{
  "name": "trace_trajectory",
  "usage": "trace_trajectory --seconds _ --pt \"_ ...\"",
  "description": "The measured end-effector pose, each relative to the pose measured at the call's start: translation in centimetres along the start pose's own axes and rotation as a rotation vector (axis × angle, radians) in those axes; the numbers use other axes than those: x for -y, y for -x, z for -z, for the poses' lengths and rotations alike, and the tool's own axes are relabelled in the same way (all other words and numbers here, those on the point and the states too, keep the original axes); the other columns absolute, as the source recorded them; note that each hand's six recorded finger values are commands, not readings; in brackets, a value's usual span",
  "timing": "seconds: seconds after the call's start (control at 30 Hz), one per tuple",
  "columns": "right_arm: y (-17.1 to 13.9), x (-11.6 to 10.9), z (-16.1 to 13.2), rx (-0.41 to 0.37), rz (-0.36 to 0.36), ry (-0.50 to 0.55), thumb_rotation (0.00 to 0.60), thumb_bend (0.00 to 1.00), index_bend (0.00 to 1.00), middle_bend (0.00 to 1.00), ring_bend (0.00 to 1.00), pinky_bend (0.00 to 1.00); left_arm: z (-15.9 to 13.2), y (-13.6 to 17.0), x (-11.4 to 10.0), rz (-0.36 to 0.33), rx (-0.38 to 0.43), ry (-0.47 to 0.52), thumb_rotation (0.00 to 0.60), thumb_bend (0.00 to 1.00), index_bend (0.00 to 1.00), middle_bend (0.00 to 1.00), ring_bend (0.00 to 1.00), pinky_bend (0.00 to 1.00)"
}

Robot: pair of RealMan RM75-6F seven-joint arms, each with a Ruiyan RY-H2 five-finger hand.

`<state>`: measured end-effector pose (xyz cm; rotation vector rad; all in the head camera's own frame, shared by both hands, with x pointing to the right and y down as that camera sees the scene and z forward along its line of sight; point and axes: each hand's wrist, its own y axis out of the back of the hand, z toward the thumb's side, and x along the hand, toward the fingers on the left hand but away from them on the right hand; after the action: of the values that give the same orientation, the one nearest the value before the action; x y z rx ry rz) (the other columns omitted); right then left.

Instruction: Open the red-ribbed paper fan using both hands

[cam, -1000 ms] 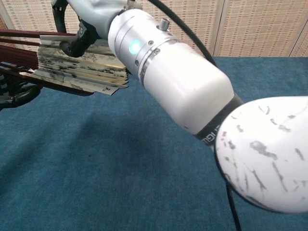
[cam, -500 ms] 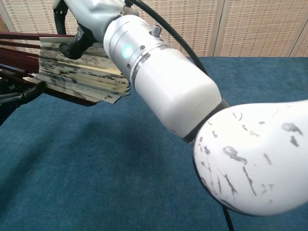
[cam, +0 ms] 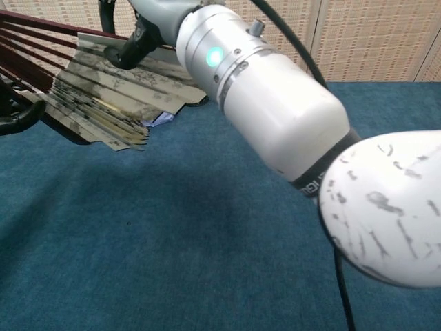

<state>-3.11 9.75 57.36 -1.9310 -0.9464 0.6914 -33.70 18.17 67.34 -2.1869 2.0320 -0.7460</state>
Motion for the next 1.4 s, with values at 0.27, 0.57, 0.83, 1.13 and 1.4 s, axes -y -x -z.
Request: trace_trajectory --seconds 0.27,0.57,0.83,1.13,1.4 --pt "-1.7 -1.3 2.8 -0.002 0.019 -0.031 0.600 0.58 0.70 0.21 0.02 0.05 -0.1 -1.8 -3.2 -0.139 0.089 -0.262 0.600 0.64 0.74 0.21 0.01 0.10" --pt "-3.7 -1.8 4.4 -0.035 0.034 -0.107 0.600 0.58 0.70 0.21 0.02 0.05 0.4 -2.9 -5.7 -0.229 0.164 -0.487 0.600 0.65 0.74 0.21 0.01 0.10" --pt "-6.1 -1.6 5.4 -0.071 0.055 -0.190 0.600 0.58 0.70 0.21 0.02 0.05 1.6 -3.1 -7.2 -0.265 0.173 -0.622 0.600 0.65 0.73 0.22 0.02 0.09" --pt "-8.4 0.7 7.3 -0.047 0.008 -0.214 0.600 0.58 0.67 0.21 0.02 0.06 3.9 -2.0 -6.4 -0.191 0.147 -0.718 0.600 0.62 0.62 0.20 0.02 0.08" --pt "-11.5 2.1 8.0 -0.058 -0.050 -0.238 0.600 0.58 0.48 0.21 0.02 0.06 6.4 0.6 -5.3 -0.060 0.133 -0.833 0.600 0.57 0.28 0.15 0.00 0.07"
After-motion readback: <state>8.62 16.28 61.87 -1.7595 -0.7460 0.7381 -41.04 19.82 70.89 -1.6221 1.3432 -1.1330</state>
